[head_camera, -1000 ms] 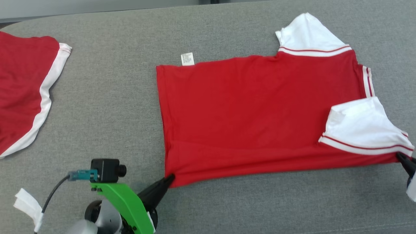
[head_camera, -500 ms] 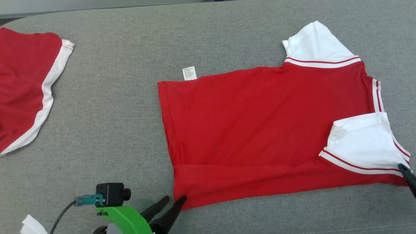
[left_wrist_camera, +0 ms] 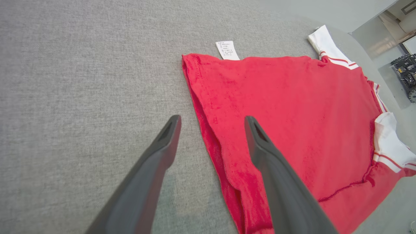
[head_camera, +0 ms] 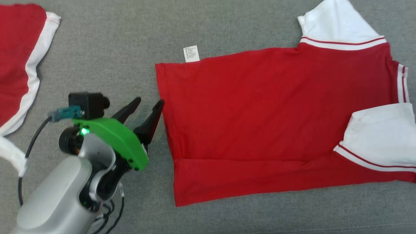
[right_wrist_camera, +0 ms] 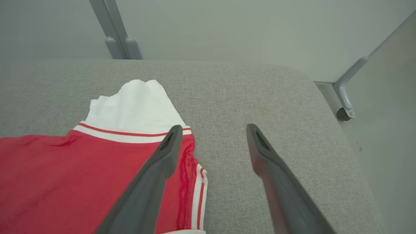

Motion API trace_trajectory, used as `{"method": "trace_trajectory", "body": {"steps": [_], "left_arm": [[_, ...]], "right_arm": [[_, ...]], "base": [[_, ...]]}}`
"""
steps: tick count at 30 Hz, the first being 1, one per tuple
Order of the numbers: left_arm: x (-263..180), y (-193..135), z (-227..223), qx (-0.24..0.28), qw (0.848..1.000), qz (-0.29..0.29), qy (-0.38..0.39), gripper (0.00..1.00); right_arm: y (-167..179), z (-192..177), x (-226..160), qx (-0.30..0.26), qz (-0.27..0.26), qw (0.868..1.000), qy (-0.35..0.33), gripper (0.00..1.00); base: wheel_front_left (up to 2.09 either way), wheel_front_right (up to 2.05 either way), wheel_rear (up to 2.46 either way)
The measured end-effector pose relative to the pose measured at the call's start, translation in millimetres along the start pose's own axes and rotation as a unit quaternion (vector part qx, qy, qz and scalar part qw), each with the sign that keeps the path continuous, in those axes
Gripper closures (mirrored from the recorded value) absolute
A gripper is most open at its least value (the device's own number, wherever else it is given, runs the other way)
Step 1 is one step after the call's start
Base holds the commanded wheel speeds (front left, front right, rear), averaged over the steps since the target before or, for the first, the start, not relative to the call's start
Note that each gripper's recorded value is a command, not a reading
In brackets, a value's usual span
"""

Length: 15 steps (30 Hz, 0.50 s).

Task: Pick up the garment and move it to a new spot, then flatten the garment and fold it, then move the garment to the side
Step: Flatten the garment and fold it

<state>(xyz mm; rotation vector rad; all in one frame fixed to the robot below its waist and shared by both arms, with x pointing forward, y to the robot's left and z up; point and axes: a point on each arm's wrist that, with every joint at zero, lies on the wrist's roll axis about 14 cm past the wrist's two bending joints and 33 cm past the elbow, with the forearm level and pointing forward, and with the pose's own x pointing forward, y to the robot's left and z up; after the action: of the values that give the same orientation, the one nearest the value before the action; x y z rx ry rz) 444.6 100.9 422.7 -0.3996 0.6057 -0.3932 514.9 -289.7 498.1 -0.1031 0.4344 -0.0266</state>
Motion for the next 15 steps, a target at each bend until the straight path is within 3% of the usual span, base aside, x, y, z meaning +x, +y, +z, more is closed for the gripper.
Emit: {"method": "trace_trajectory", "body": {"steps": [6,15], "left_arm": [[51,9,7,0.029,0.999,-0.006,0.016,0.00],[73,25,-3,0.045,0.998,0.001,0.034,0.00]], "right_arm": [[36,12,77,-0.025,0.015,1.000,0.011,0.00],[88,-30,153,-0.027,0.044,0.995,0.080,0.00]], "base": [[0.00,0.00,0.00],[0.00,0.00,0.00]]}}
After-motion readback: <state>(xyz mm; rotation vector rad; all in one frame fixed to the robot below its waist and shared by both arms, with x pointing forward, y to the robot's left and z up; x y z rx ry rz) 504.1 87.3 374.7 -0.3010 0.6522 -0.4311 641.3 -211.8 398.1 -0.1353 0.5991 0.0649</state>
